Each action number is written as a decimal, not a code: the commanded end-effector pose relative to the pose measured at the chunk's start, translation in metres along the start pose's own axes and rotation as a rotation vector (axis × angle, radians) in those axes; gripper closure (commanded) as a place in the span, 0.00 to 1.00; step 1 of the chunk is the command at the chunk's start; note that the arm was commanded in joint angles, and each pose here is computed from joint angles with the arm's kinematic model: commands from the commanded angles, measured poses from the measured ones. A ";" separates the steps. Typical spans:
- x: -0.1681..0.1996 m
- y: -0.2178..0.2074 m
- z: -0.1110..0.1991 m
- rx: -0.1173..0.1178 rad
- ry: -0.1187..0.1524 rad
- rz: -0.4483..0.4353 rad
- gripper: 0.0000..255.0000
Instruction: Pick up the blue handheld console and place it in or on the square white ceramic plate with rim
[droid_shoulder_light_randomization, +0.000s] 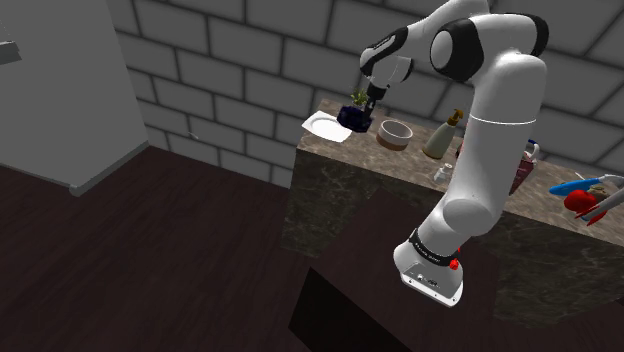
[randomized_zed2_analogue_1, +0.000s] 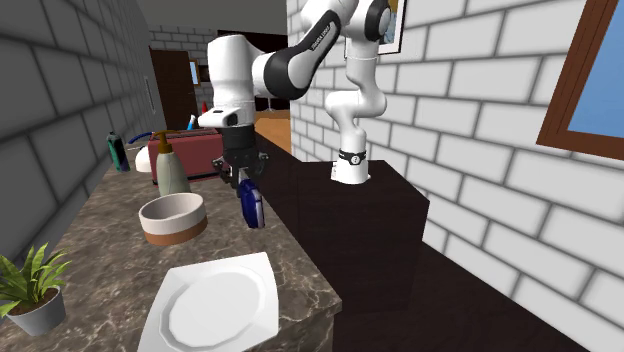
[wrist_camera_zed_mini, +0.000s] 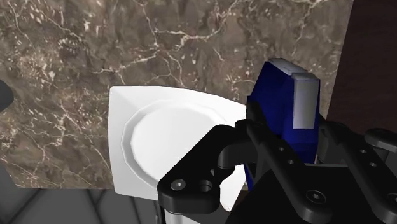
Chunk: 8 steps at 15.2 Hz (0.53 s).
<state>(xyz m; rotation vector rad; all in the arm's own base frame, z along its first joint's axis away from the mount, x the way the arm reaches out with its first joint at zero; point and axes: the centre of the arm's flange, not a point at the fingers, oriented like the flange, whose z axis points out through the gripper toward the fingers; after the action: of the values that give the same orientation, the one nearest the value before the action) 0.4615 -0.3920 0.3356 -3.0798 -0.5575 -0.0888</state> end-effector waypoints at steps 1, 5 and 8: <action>0.018 0.019 0.003 0.002 0.002 -0.001 1.00; 0.057 0.054 0.001 0.002 0.002 -0.001 1.00; 0.087 0.080 0.000 0.002 0.002 -0.001 1.00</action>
<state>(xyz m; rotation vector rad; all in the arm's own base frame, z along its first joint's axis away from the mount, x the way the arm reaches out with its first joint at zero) 0.5588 -0.4318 0.3414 -3.0786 -0.5575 -0.0902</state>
